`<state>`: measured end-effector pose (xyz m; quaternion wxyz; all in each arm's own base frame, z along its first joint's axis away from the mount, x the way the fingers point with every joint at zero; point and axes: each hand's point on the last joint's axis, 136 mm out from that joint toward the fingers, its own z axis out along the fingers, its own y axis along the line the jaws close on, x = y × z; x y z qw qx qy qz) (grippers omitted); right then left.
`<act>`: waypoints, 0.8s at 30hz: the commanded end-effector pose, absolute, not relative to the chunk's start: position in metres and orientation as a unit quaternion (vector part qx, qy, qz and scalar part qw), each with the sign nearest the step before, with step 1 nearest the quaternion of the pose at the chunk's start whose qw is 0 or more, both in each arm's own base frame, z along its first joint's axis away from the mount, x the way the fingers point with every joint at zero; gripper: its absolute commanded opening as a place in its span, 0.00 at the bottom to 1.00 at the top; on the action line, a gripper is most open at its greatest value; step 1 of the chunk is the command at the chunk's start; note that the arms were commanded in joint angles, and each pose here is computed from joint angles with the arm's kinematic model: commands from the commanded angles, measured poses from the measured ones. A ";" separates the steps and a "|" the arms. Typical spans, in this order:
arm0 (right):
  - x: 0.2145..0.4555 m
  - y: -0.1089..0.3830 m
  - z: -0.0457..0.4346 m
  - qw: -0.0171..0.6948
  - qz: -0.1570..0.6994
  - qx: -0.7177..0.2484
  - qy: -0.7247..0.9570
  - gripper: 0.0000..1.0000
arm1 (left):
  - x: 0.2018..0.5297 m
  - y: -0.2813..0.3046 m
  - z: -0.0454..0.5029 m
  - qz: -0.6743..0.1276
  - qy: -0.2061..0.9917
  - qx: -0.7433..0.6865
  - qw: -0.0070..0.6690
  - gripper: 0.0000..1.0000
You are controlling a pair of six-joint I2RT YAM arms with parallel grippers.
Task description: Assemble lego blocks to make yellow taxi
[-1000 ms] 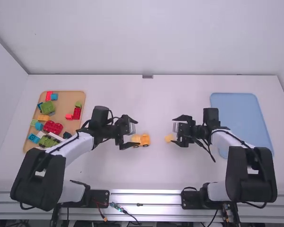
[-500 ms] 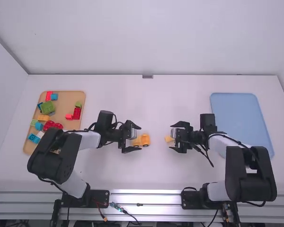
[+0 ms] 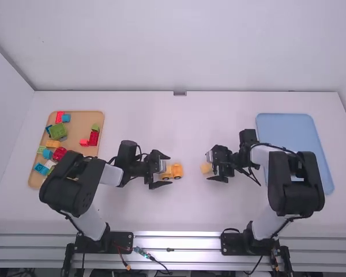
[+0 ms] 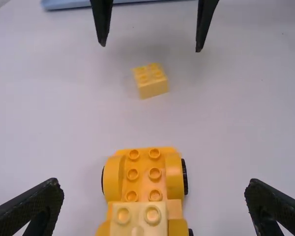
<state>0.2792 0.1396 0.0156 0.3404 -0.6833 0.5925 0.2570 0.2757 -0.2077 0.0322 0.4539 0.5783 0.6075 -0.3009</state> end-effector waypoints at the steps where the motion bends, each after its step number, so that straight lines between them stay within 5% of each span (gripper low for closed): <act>1: 0.284 0.141 0.007 0.339 0.262 -0.694 0.578 0.99 | 0.271 -0.208 0.024 -0.315 0.618 0.569 0.441 0.99; 6: 0.285 0.141 -0.008 0.318 0.286 -0.691 0.582 1.00 | 0.277 -0.208 0.019 -0.327 0.632 0.562 0.422 0.99; 12: 0.281 0.140 0.000 0.311 0.294 -0.713 0.556 0.88 | 0.277 -0.210 0.018 -0.326 0.627 0.573 0.415 0.99; 24: 0.287 0.140 -0.020 0.315 0.286 -0.690 0.586 0.91 | 0.273 -0.208 0.016 -0.321 0.626 0.572 0.422 0.99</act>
